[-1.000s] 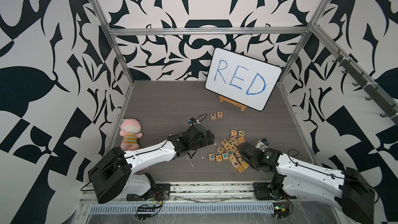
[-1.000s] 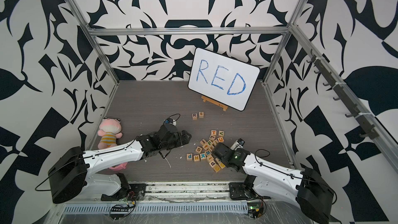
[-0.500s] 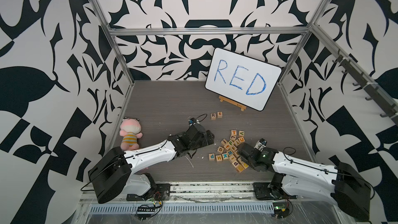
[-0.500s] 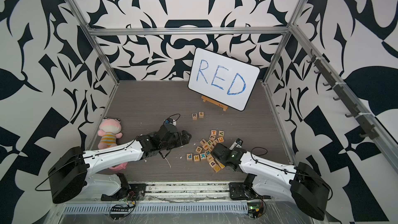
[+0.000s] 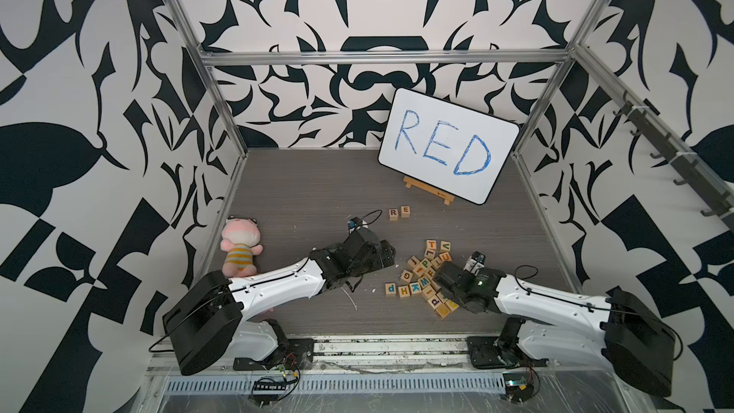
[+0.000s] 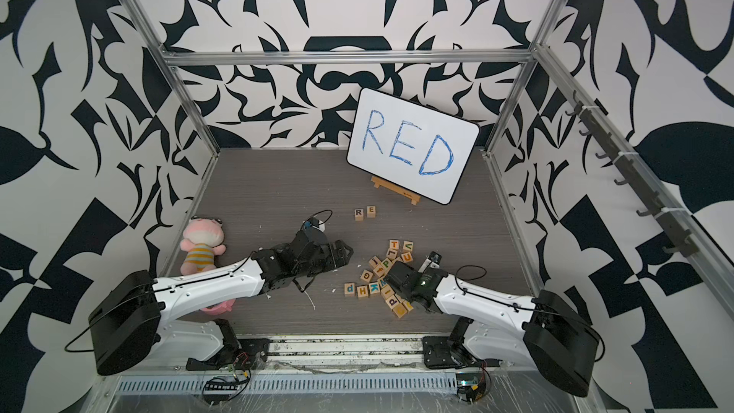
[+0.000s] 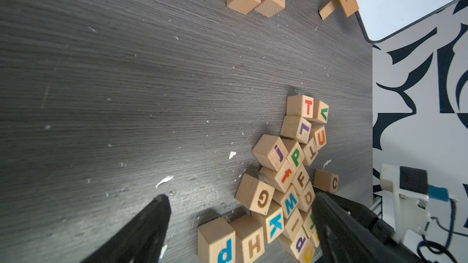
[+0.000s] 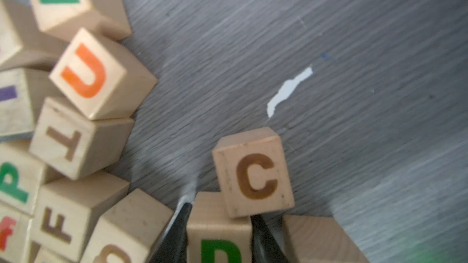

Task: Assemble the uppercase word "red" with letter blocks
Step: Pick up the letter block from the center of the board.

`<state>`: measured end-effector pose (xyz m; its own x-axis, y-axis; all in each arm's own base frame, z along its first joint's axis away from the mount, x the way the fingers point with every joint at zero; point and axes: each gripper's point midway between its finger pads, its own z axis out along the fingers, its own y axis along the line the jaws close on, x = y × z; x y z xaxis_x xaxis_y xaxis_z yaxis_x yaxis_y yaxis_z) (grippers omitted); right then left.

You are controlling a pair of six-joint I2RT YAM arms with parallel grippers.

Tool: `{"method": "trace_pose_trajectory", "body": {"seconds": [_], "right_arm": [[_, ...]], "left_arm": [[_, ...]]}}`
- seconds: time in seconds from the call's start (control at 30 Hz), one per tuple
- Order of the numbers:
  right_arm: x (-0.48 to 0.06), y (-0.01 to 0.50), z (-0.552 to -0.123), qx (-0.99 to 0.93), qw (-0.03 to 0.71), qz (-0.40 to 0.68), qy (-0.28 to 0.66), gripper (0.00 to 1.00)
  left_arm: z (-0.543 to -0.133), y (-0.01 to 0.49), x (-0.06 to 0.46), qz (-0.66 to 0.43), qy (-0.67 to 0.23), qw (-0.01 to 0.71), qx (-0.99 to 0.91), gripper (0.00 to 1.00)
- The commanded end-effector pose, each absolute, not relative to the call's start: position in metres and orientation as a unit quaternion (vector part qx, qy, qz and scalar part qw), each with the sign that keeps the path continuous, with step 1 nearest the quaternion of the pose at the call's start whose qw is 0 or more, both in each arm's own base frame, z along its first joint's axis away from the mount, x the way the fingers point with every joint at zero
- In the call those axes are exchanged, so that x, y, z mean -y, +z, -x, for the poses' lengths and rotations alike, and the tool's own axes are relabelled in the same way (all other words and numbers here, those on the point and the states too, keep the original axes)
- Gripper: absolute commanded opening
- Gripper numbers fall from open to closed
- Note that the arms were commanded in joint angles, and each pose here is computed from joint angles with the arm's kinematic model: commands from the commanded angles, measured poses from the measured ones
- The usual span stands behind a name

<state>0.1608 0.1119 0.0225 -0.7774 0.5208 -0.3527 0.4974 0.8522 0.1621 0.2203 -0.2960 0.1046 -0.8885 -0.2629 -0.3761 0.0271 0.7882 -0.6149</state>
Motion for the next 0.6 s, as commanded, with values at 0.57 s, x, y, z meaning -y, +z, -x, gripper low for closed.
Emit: {"method": "trace_pose_trajectory", "body": {"seconds": [0.57], "right_arm": [[-0.147,0.151,-0.22,-0.946,0.323,0.015,0.003,0.21]], "left_arm": [[-0.219,0.129,0.308,0.037,-0.375,0.249,-0.892,0.91]]}}
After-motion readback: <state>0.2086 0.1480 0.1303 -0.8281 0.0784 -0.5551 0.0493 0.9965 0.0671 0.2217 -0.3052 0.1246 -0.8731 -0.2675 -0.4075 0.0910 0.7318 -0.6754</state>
